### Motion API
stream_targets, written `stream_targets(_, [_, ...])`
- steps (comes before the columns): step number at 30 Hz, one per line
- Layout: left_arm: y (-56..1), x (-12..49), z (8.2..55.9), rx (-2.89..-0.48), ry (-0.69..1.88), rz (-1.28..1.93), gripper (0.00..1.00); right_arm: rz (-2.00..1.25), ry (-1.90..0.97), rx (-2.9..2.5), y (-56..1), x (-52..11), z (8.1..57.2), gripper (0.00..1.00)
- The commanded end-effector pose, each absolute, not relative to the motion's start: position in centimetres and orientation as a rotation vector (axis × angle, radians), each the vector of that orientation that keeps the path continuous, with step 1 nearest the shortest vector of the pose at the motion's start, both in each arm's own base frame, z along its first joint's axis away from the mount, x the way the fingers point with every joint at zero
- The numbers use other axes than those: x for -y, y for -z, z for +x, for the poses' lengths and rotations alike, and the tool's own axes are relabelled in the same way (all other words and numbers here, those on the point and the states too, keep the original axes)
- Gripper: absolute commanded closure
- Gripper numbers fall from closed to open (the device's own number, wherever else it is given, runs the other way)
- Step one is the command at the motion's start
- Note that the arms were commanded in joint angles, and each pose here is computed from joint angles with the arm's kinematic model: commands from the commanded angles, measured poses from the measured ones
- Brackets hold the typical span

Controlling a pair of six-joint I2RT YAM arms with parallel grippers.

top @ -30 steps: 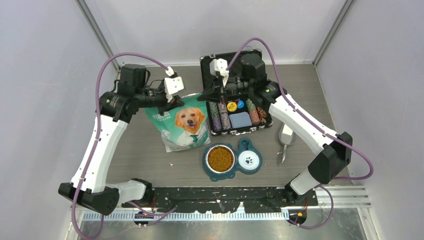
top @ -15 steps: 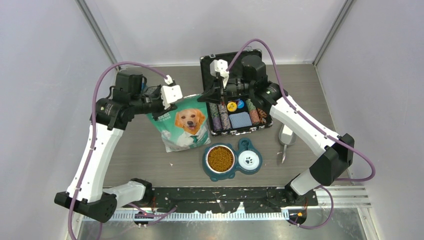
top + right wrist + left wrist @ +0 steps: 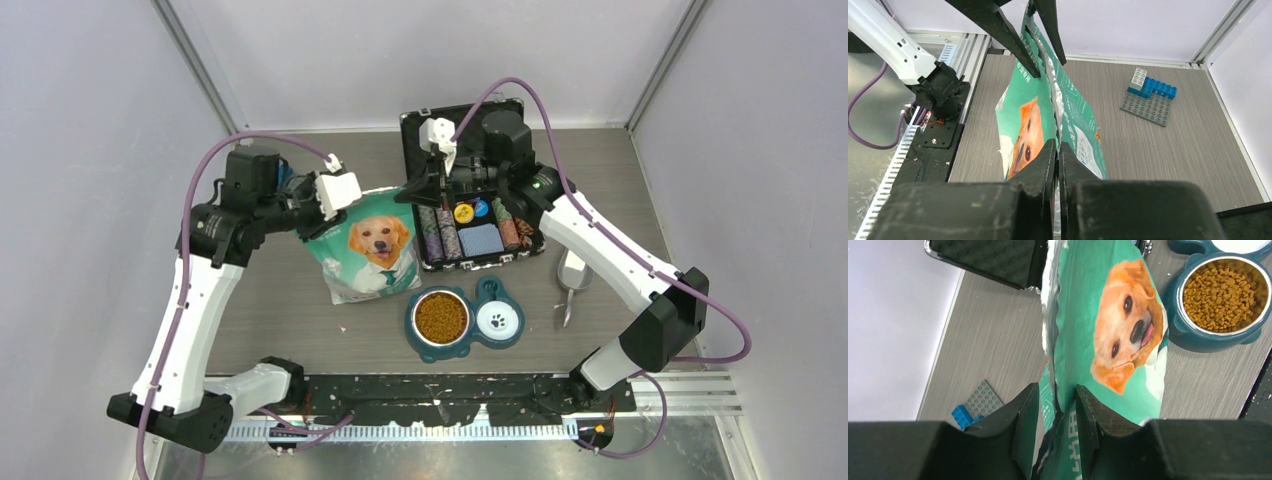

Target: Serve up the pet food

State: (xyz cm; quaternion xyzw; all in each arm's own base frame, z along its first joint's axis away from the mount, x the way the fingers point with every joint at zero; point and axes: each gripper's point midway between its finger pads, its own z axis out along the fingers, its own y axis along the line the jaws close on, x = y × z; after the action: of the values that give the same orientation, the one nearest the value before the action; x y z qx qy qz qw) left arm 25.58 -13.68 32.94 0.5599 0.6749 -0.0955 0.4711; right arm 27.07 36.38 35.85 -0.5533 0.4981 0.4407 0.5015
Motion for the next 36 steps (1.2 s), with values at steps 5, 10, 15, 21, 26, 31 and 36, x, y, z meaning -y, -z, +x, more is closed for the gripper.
stream_targets(5, [-33.5,11.1,25.9,-1.672,0.156,1.334,1.00,-1.324,-1.048,-1.044,-41.1,-35.5,24.8,0.95])
stream_targets(10, [-33.2,10.8,24.6,-1.684,0.172,1.360,1.00,-1.311,-1.025,-1.083,-40.8,-35.3,25.2,0.95])
stream_targets(15, [-32.4,10.0,24.1,-1.700,0.134,1.384,0.81,-1.304,-1.013,-1.102,-40.5,-35.4,25.6,0.95])
stream_targets(21, [-32.2,8.4,24.2,-1.689,0.003,1.346,0.62,-1.302,-1.009,-1.119,-40.4,-35.6,26.0,0.95])
stream_targets(26, [-32.5,6.8,25.3,-1.733,-0.047,1.280,0.84,-1.302,-1.009,-1.115,-40.5,-35.9,26.1,0.95])
stream_targets(31, [-32.6,7.1,25.5,-1.736,-0.006,1.267,1.00,-1.299,-0.997,-1.123,-40.5,-36.1,26.1,0.95])
stream_targets(36, [-34.5,7.3,25.9,-1.683,-0.013,1.176,1.00,-1.287,-0.952,-1.132,-40.6,-35.8,26.2,0.95])
